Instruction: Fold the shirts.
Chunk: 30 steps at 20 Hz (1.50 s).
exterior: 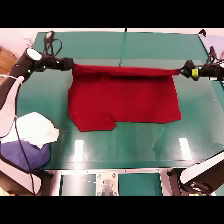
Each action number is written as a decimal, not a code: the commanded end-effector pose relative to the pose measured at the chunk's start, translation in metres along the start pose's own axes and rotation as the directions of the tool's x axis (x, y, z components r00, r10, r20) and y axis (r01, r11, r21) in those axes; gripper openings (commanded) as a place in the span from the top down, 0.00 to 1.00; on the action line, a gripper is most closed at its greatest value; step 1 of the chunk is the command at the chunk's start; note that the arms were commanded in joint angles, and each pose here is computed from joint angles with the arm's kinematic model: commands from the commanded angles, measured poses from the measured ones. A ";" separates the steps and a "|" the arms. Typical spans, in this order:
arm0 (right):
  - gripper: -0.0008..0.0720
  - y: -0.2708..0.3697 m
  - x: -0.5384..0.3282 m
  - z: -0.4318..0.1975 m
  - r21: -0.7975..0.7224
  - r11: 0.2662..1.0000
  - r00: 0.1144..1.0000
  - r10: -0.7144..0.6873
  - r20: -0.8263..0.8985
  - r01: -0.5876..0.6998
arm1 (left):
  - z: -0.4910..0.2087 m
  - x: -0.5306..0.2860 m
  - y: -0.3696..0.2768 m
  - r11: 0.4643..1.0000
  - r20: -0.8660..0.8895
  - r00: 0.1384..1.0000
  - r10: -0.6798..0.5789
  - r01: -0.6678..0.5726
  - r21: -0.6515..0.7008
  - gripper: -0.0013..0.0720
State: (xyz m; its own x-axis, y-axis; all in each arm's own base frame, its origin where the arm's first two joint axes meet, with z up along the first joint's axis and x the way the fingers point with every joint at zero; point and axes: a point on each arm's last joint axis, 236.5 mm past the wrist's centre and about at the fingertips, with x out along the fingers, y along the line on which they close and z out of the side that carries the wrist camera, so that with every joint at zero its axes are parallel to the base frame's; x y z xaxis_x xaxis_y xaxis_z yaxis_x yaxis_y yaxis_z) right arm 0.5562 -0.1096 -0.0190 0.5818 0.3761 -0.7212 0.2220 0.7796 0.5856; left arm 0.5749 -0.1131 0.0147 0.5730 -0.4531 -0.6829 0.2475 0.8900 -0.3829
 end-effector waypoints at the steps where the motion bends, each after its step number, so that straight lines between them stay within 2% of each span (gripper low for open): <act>1: 0.97 -0.032 -0.006 -0.050 -0.006 0.992 0.970 -0.125 -0.207 0.127 | -0.058 0.010 0.000 0.999 -0.221 0.974 -0.038 0.034 -0.019 0.94; 5: 0.97 -0.039 -0.001 -0.079 0.046 0.988 0.948 -0.129 -0.292 0.148 | -0.087 0.017 0.000 0.997 -0.314 0.947 -0.067 0.049 -0.066 0.94; 11: 0.96 -0.049 0.001 -0.098 0.075 0.981 0.928 -0.145 -0.343 0.181 | -0.090 0.017 -0.003 0.993 -0.325 0.942 -0.083 0.050 -0.108 0.94; 12: 0.78 -0.047 -0.001 -0.097 0.075 0.981 0.927 -0.142 -0.347 0.178 | -0.089 0.017 -0.006 0.990 -0.321 0.942 -0.095 0.055 -0.132 0.86; 13: 0.63 -0.045 -0.006 -0.097 0.086 0.980 0.922 -0.139 -0.361 0.181 | -0.088 0.016 -0.010 0.987 -0.321 0.941 -0.111 0.066 -0.148 0.44; 14: 0.62 -0.041 -0.015 -0.096 0.088 0.981 0.916 -0.130 -0.380 0.175 | -0.088 0.013 -0.015 0.982 -0.329 0.935 -0.132 0.077 -0.175 0.17; 15: 0.62 -0.035 -0.028 -0.094 0.094 0.980 0.909 -0.122 -0.399 0.173 | -0.088 0.007 -0.020 0.979 -0.351 0.924 -0.149 0.088 -0.185 0.15; 18: 0.64 -0.028 -0.075 -0.092 0.092 0.971 0.884 -0.160 -0.439 0.222 | -0.087 -0.033 -0.032 0.966 -0.449 0.869 -0.211 0.116 -0.229 0.16; 19: 0.72 -0.028 -0.089 -0.097 0.077 0.967 0.871 -0.183 -0.456 0.244 | -0.086 -0.049 -0.033 0.961 -0.480 0.847 -0.226 0.112 -0.254 0.17; 20: 0.94 -0.030 -0.101 -0.107 0.062 0.960 0.848 -0.211 -0.487 0.274 | -0.089 -0.065 -0.034 0.955 -0.517 0.821 -0.242 0.108 -0.275 0.44; 21: 0.97 -0.030 -0.111 -0.119 0.055 0.954 0.826 -0.226 -0.517 0.295 | -0.095 -0.079 -0.036 0.953 -0.558 0.789 -0.258 0.113 -0.281 0.82; 22: 0.97 -0.029 -0.116 -0.131 0.060 0.951 0.818 -0.228 -0.528 0.303 | -0.104 -0.091 -0.038 0.956 -0.600 0.757 -0.257 0.108 -0.273 0.94; 23: 0.97 -0.028 -0.119 -0.143 0.071 0.949 0.819 -0.226 -0.528 0.307 | -0.109 -0.100 -0.037 0.965 -0.629 0.743 -0.230 0.088 -0.248 0.94; 26: 0.97 -0.036 -0.138 -0.186 0.137 0.932 0.838 -0.230 -0.494 0.336 | -0.109 -0.122 -0.043 0.977 -0.581 0.798 -0.159 0.044 -0.207 0.94; 30: 0.97 -0.057 -0.163 -0.253 0.327 0.879 0.898 -0.212 -0.384 0.347 | -0.174 -0.155 -0.037 0.976 -0.546 0.837 -0.040 -0.084 -0.199 0.94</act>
State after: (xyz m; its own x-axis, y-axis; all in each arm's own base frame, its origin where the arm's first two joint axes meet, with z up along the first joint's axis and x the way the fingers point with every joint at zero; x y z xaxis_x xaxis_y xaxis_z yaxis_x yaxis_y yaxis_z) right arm 0.2910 -0.0971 -0.0131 0.0950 0.3867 -0.9173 0.5738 0.7317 0.3679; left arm 0.3798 -0.0987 0.0401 -0.0106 -0.5115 -0.8592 0.0749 0.8564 -0.5108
